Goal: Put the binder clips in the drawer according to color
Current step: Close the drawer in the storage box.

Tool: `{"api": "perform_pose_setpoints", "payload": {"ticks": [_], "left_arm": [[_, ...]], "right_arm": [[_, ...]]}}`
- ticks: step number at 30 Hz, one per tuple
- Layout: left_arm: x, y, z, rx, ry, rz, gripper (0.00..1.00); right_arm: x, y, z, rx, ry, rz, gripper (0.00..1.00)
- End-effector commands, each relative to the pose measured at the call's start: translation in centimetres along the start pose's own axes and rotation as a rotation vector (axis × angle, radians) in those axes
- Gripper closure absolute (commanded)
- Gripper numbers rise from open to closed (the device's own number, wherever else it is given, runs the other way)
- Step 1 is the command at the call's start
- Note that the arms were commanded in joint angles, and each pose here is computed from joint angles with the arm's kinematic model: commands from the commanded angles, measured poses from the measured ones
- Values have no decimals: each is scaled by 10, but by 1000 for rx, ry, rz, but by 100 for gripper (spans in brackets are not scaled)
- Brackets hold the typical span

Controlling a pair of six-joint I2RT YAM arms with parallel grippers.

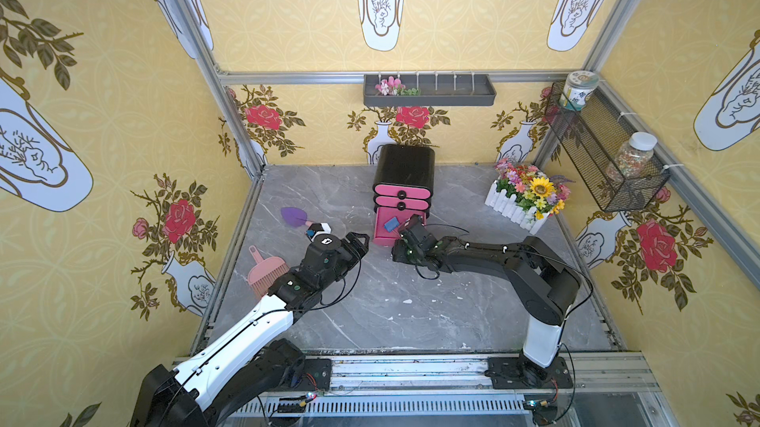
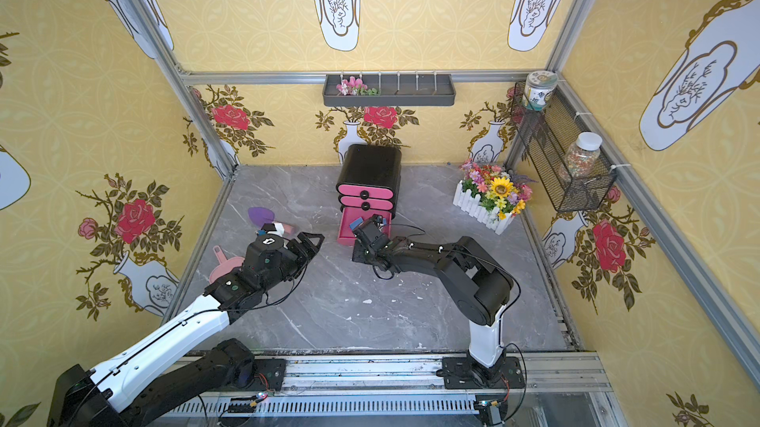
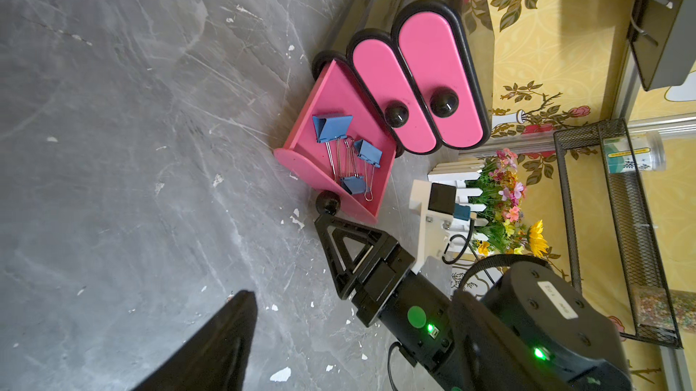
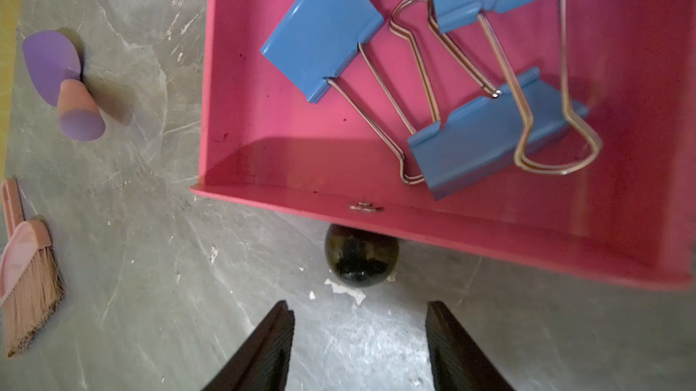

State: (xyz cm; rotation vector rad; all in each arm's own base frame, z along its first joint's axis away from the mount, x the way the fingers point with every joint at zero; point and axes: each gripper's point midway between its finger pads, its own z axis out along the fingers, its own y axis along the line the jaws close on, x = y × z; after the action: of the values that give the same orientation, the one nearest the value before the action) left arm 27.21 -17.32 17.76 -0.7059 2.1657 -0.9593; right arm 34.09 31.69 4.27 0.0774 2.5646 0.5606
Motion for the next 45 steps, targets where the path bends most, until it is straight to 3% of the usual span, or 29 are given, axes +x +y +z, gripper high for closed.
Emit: {"api": "perform_pose_setpoints", "payload": {"ticks": [1, 11, 20, 31, 45], "left_arm": [[3, 1, 0, 6, 13, 3, 14], [2, 2, -3, 3, 13, -1, 14], [2, 0, -1, -3, 17, 1, 14], [0, -1, -2, -1, 10, 0, 14], [1, -5, 2, 0, 20, 9, 14]], "right_arm": [[-11, 8, 5, -22, -48, 10, 41], [-14, 7, 22, -9, -67, 21, 50], [-21, 5, 21, -7, -112, 29, 67], [-45, 9, 14, -9, -185, 45, 69], [-80, -3, 27, -38, -288, 184, 69]]}}
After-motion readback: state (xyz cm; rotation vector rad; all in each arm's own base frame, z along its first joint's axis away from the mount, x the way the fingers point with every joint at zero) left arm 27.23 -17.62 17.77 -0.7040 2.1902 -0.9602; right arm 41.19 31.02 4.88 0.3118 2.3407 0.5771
